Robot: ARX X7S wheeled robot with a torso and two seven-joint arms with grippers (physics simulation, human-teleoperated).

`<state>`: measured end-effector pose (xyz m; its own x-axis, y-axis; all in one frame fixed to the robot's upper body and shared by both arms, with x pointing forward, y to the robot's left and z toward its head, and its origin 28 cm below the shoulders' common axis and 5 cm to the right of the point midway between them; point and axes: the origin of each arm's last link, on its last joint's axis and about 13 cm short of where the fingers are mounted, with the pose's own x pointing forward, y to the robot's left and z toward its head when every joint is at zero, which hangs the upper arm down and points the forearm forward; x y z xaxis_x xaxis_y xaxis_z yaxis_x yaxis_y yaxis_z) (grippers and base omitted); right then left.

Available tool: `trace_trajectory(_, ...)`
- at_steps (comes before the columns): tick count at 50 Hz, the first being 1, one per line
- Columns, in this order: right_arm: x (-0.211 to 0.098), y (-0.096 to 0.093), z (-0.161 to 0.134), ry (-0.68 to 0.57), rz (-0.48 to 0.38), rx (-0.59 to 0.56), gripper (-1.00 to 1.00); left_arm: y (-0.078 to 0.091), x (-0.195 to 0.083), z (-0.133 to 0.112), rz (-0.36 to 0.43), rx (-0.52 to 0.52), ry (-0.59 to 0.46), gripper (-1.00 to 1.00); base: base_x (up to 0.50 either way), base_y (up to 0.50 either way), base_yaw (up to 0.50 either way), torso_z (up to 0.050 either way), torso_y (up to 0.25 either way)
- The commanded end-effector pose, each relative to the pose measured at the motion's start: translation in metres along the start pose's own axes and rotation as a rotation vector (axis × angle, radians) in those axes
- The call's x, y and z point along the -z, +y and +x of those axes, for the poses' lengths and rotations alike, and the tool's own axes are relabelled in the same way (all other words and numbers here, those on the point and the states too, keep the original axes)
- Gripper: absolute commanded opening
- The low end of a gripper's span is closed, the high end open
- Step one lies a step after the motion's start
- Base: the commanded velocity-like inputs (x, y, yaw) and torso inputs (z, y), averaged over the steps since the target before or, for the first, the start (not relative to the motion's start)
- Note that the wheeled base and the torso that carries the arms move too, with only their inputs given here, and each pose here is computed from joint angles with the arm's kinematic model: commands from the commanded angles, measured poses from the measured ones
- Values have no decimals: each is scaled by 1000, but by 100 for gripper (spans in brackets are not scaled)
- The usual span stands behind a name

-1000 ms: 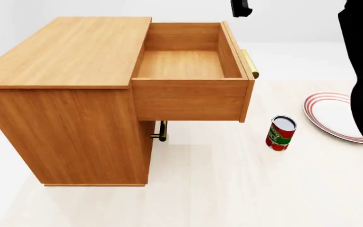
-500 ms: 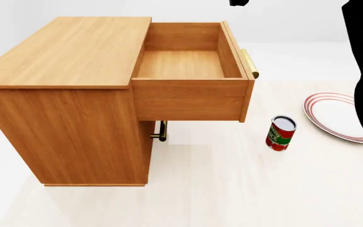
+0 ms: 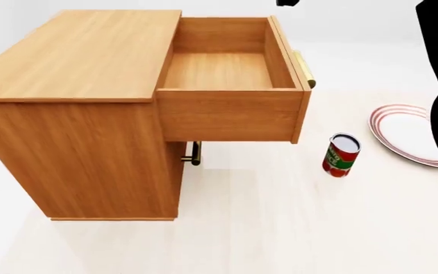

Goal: Put the bowl in the top drawer of the cabinet.

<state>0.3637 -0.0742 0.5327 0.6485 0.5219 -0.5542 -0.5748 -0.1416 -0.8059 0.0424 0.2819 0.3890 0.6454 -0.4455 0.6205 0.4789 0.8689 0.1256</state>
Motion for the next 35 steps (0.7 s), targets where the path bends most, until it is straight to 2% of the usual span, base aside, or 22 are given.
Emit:
trace_trajectory(1,-1,0,0,-23,-3,1,-100,-1,-3,-2,8,4,-2,100,0,0,0,0,-141)
trace_trajectory(14,-4,-2,-3,-37,-10,-4,-100,-3,-10,-5,12,-1,-6,100,0,0,0,0,-134)
trace_trajectory(24,-12,-5,-7,-61,-44,-5,-100,-1,-5,-3,11,1,-11,100,0,0,0,0,-96)
trace_trajectory(35,-22,-6,-8,-84,-77,-20,-100,-3,-11,-9,13,-1,-21,100,0,0,0,0,-97)
